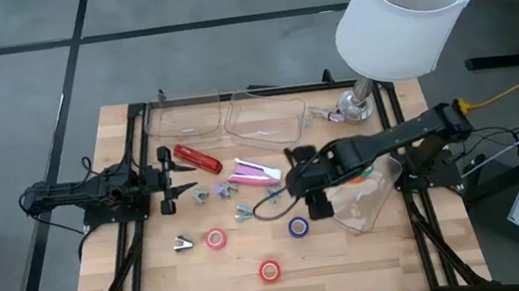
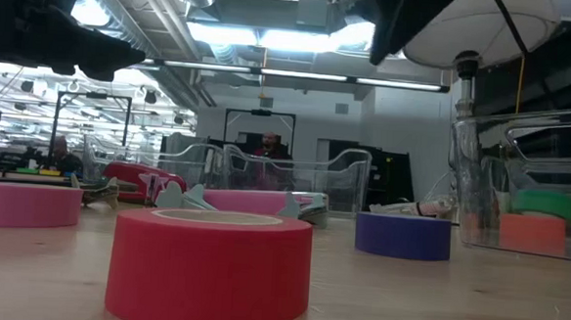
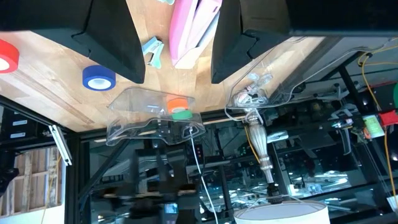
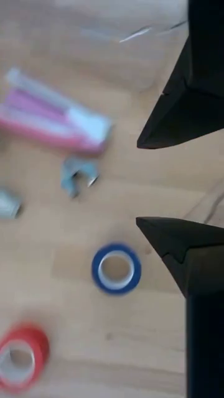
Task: Pick and place Stapler, Stapler remover, tape
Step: Put the blue tape into the bottom transparent bin
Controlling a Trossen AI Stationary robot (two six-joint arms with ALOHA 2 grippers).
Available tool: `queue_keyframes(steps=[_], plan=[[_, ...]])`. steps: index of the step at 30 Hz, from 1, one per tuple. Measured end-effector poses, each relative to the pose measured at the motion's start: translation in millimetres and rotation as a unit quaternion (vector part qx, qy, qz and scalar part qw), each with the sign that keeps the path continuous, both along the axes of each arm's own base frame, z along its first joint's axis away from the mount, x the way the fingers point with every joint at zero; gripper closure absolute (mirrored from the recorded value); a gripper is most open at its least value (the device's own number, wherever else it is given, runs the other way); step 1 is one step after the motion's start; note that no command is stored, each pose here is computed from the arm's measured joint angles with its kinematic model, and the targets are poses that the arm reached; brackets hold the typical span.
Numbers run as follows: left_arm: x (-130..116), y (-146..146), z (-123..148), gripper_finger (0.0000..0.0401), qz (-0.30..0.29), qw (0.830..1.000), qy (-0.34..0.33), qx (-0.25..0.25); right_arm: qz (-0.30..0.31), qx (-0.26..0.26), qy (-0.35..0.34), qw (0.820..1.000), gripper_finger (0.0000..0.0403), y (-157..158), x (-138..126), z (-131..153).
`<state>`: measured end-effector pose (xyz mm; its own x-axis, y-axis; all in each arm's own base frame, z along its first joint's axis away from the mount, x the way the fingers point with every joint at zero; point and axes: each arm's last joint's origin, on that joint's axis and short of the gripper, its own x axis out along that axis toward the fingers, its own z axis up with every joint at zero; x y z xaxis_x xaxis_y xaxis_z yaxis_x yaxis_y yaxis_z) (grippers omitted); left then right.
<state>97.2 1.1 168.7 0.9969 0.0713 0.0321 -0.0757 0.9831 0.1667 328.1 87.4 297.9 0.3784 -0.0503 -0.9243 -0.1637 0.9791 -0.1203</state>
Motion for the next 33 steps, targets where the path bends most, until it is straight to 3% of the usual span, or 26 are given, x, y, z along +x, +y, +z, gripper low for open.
queue_keyframes(steps=[6, 10, 33], plan=[[0, 0, 0, 0.0219, 0.000, 1.000, 0.000, 0.000, 0.137, 0.020, -0.017, 0.990, 0.0214, 27, 16, -15], [0, 0, 0, 0.0219, 0.000, 1.000, 0.000, 0.000, 0.190, 0.008, -0.018, 0.982, 0.0214, 40, 20, -23], [0, 0, 0, 0.0219, 0.000, 1.000, 0.000, 0.000, 0.212, -0.007, 0.058, 0.976, 0.0214, 65, 31, -88]])
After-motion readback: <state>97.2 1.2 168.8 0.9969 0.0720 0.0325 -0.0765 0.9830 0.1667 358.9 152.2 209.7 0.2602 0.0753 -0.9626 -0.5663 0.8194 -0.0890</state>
